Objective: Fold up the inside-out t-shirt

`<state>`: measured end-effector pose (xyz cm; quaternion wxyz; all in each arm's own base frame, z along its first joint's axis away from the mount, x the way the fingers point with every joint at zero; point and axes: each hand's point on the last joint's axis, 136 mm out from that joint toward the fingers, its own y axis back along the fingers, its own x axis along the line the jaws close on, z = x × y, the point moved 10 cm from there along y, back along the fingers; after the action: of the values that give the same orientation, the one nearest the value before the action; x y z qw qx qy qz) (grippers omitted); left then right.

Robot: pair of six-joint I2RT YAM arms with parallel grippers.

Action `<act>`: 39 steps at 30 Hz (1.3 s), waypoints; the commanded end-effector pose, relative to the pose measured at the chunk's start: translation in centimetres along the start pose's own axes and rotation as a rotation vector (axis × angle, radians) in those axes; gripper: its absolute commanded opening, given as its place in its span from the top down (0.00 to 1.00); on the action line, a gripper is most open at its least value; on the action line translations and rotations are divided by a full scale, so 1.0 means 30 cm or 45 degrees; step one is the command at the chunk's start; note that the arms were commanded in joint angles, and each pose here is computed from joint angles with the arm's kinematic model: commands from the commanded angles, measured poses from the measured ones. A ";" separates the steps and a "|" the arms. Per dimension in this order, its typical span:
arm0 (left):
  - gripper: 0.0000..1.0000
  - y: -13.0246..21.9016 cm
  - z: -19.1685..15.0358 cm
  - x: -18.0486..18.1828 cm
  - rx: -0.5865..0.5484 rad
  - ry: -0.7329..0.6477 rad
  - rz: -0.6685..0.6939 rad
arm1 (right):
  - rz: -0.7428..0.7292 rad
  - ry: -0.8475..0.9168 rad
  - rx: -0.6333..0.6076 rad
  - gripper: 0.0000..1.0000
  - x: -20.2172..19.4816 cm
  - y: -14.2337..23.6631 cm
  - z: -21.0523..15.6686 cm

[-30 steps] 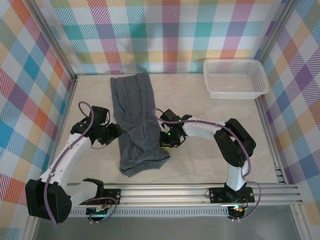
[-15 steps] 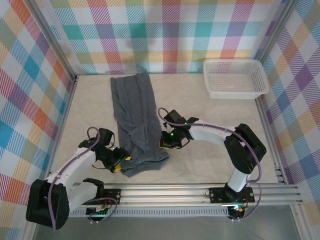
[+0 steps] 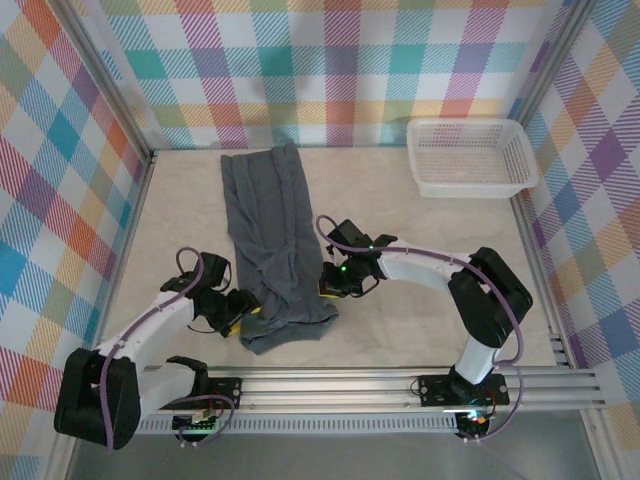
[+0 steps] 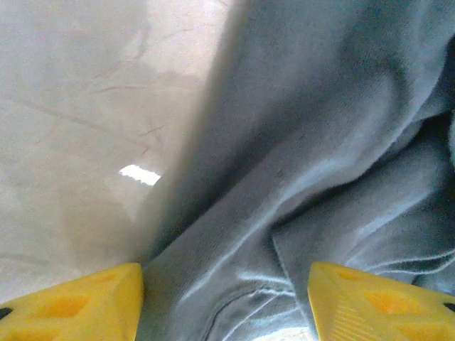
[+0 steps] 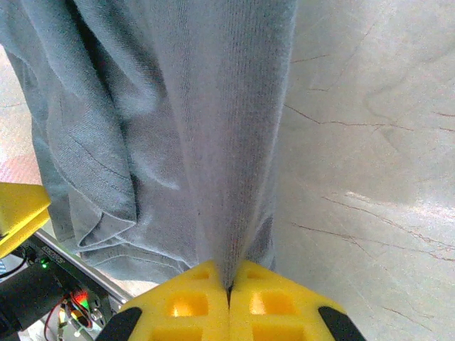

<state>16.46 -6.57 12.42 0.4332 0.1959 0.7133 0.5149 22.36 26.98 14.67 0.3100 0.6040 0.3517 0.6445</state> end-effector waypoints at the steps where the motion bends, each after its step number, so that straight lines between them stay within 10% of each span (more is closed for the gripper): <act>1: 0.41 -0.033 0.002 -0.012 0.029 0.003 -0.083 | 0.008 -0.005 0.016 1.00 0.008 -0.004 -0.008; 11: 1.00 -0.020 -0.017 0.012 0.105 -0.001 0.045 | -0.024 -0.029 0.034 1.00 -0.006 -0.004 -0.018; 26: 1.00 0.175 -0.145 -0.023 0.209 -0.012 -0.092 | -0.025 -0.041 0.033 1.00 0.008 0.149 -0.187; 39: 0.95 0.430 0.282 -0.388 -0.390 -0.057 -0.159 | 0.091 0.151 -0.447 1.00 0.258 0.358 0.300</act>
<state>24.04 -6.79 26.68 0.4876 0.1339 0.6717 0.5414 27.65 27.92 28.08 0.3517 0.5399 0.2378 0.7268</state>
